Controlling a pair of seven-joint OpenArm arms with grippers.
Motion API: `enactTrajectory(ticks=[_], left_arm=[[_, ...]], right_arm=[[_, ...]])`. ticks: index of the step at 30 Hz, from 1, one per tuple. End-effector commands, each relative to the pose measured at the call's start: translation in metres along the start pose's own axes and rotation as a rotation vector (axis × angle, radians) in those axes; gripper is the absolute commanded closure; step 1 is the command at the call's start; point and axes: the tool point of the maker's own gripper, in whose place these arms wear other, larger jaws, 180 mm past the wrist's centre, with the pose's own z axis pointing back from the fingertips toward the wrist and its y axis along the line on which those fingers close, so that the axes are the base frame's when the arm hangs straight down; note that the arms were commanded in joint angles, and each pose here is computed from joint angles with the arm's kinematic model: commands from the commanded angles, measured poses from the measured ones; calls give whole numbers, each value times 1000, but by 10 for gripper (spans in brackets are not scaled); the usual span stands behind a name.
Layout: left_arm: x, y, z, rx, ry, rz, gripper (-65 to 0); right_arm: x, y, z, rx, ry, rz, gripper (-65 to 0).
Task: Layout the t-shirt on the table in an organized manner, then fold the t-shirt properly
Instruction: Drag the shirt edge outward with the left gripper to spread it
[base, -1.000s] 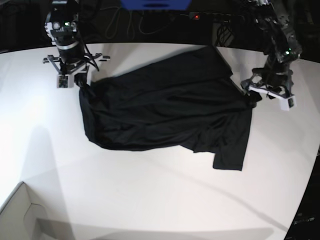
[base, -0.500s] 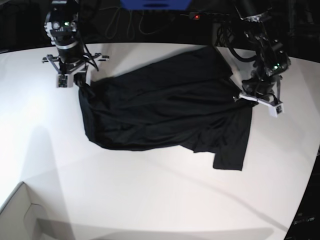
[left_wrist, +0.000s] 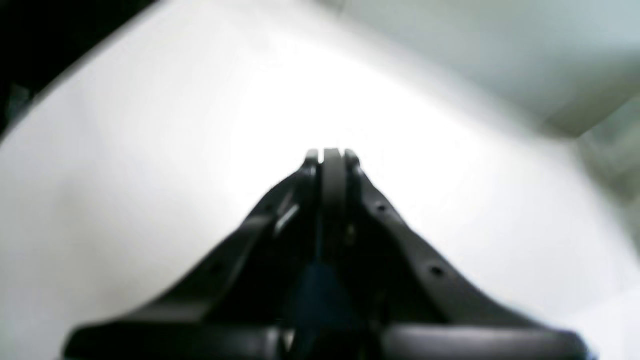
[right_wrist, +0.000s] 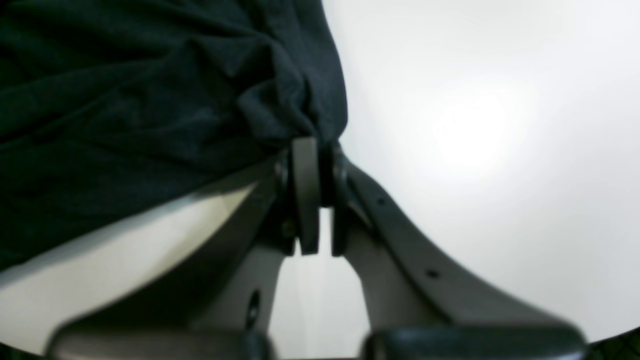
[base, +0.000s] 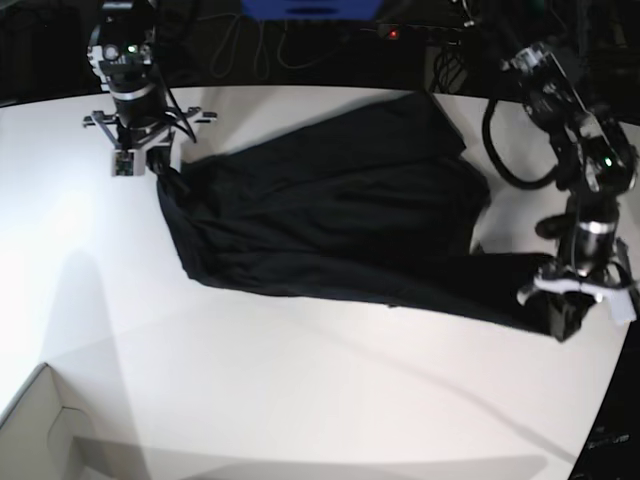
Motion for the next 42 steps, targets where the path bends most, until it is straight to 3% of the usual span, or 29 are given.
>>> enactTrajectory(ticks=[1,7,13,17,19,25,28,31,38,42], left_arm=[[20,-5,-6,-19,-62,2,-4],[37,-12,-57,-48,-74,98,-9],[44,-51,-106,-138,-39,170,-9],[35,-82,-131,-178,18,88,-14],[28,-95,-144,-189,31,41,-55],[1,-126,-166,-240,86,-8,-368],[-7,-134,-163,-262,104,-29,-439],[-27,-122,-151,-246,125,-40,-422],[-119,-64,-108,-158,295,-67,-284],[-157,-43,-93,-127,383,-78,-272]], right_arm=[[9,1,2,9,-37,2,0],[9,1,2,8,-37,2,0],[7,1,3,8,-31,0,0],[0,1,2,8,12,-2,0],[-2,1,2,8,20,-1,0],[-8,3,5,13,35,-4,0],[-9,3,6,12,38,-3,0],[-10,2,6,10,40,-6,0],[-10,2,6,10,40,-6,0],[-9,3,5,13,36,-6,0]])
